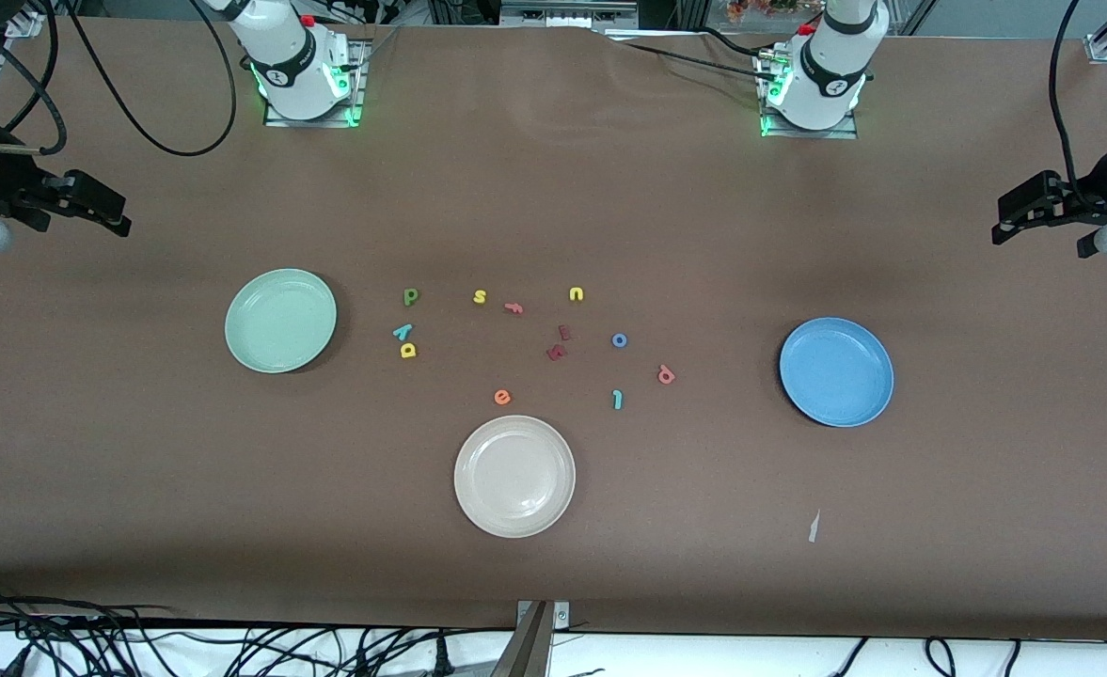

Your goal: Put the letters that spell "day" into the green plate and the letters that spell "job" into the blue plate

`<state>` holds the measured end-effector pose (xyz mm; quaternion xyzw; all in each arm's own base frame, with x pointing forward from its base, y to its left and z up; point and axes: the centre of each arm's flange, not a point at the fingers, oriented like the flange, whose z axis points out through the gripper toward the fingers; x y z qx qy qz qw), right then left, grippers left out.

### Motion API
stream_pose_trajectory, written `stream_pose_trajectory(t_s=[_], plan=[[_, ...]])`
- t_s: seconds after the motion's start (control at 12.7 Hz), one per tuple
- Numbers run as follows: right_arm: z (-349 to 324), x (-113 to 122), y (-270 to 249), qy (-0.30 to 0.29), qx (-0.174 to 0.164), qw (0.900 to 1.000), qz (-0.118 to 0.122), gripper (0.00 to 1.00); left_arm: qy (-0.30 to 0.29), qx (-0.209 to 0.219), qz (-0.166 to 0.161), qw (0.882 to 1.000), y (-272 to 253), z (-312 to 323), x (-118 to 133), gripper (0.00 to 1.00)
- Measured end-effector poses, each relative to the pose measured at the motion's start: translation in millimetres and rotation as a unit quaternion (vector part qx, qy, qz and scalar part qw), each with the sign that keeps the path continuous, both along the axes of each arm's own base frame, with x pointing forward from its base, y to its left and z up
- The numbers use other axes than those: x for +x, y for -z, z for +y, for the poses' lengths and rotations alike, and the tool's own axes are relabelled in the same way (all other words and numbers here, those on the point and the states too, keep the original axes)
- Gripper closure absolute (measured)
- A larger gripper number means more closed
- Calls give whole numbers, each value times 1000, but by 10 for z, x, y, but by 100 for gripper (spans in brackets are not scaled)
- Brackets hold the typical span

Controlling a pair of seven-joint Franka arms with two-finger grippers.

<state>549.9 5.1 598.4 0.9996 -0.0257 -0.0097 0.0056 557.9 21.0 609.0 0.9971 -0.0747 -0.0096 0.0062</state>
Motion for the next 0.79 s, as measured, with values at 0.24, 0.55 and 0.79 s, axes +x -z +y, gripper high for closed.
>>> stream_pose_trajectory(t_s=[0.24,0.55,0.79], plan=[[0,5,-4,0,0,1000,-2,0,1,0,0,1000,1,-4,-1,0],[0,6,-5,0,0,1000,-3,0,3,0,2,1000,3,-7,-3,0],[0,6,-5,0,0,1000,-3,0,4,-6,1,1000,3,-21,-3,0]])
